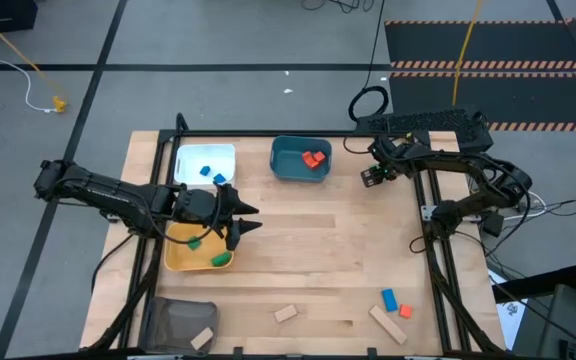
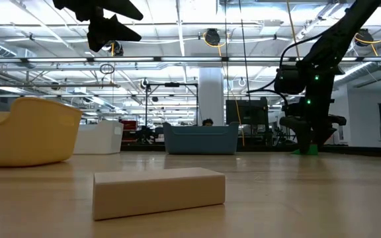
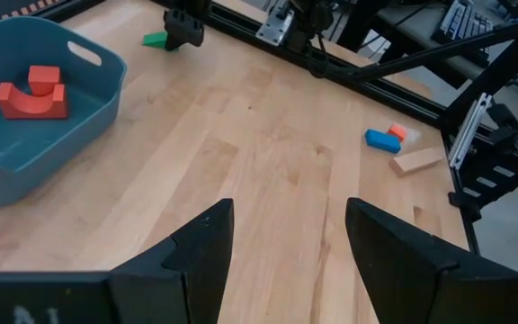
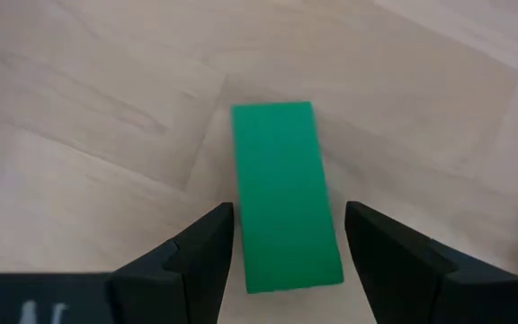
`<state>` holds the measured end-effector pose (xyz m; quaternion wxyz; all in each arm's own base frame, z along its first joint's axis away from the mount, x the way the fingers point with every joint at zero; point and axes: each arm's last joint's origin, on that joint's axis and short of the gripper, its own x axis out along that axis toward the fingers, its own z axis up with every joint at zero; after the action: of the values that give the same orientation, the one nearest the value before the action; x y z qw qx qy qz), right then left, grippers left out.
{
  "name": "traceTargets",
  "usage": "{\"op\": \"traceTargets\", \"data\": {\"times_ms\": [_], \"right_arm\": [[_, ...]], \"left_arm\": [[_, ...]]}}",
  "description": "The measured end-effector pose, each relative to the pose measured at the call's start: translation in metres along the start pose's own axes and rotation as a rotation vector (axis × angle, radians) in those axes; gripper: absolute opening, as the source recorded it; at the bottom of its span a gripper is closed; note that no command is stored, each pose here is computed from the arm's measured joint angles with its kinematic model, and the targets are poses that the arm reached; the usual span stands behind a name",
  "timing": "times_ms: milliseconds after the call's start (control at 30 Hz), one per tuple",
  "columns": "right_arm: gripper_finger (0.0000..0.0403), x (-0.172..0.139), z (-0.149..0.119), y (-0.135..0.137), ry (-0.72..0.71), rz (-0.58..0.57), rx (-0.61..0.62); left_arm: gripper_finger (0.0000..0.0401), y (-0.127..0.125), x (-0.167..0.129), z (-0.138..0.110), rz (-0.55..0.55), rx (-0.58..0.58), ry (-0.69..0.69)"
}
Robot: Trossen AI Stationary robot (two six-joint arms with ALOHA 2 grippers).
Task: Sort & place blocks by color
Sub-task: Put the green block wooden into the yellow bin
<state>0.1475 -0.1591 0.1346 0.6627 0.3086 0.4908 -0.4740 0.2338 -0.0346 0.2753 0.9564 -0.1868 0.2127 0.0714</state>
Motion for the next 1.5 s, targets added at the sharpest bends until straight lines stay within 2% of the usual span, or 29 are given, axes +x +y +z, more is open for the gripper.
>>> {"op": "traceTargets", "data": {"times_ms": [200,400,700,967,1067,1233,1333,1500], "right_arm": [[0.0184,0.003,0.001,0.002,0.008,0.043,-0.051],[0.0118,0.002,0.001,0.003,0.016,0.079,-0.102],[0.0117,-0.008,-0.001,0.002,0.002,0.116,-0.137],[0.0117,-0.045,0.005,0.001,-0.220,0.192,-0.090],[0.0117,-0.061,0.007,0.007,-0.313,0.318,-0.094],[0.0117,-0.086,0.010,0.024,-0.429,0.626,-0.150],[0.0117,-0.099,0.008,0.040,-0.501,0.777,-0.258],[0.0117,-0.116,-0.002,0.068,-0.621,0.926,-0.462]], "left_arm": [[0.0216,0.000,0.000,0.000,0.000,-0.004,0.000],[0.0216,0.000,0.000,0.000,0.000,-0.017,-0.001],[0.0216,-0.001,0.004,0.001,-0.008,-0.030,-0.016],[0.0216,-0.005,0.032,-0.005,-0.012,0.042,-0.029],[0.0216,-0.006,0.044,-0.007,0.006,0.093,-0.057],[0.0216,-0.009,0.058,-0.007,-0.008,0.181,-0.113],[0.0216,-0.011,0.061,-0.006,-0.023,0.202,-0.141],[0.0216,-0.014,0.062,0.000,-0.047,0.206,-0.214]]}}
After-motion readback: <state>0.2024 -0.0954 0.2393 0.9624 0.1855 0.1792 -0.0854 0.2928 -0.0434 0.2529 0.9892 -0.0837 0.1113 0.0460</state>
